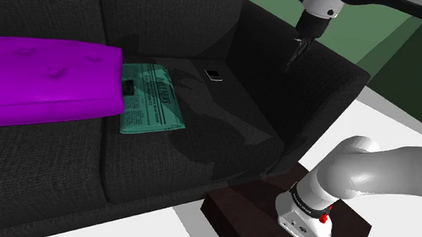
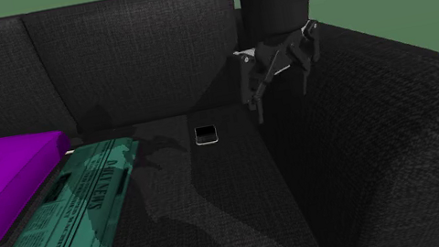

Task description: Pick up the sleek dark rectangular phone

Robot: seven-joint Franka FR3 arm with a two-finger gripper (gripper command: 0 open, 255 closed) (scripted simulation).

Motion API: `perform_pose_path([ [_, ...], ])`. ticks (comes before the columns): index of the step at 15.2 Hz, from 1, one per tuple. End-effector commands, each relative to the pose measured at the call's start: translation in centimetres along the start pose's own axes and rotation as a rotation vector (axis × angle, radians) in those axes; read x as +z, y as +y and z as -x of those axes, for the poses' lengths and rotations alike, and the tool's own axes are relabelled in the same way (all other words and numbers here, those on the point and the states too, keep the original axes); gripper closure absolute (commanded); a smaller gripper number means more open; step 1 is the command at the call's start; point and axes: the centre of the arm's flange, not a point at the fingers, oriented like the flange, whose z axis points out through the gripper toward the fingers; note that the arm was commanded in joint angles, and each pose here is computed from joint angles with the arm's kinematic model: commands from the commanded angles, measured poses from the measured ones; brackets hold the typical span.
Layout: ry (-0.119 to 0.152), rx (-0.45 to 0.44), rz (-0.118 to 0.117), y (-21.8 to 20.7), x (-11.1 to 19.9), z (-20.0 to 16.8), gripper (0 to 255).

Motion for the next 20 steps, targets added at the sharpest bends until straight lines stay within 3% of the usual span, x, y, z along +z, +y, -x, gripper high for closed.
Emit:
perform_pose_path([
  [1, 0.000, 0.000, 0.000, 0.0, 0.0, 0.0, 0],
  [20, 0.103, 0.256, -0.053, 1.1, 13.3, -19.6, 0],
])
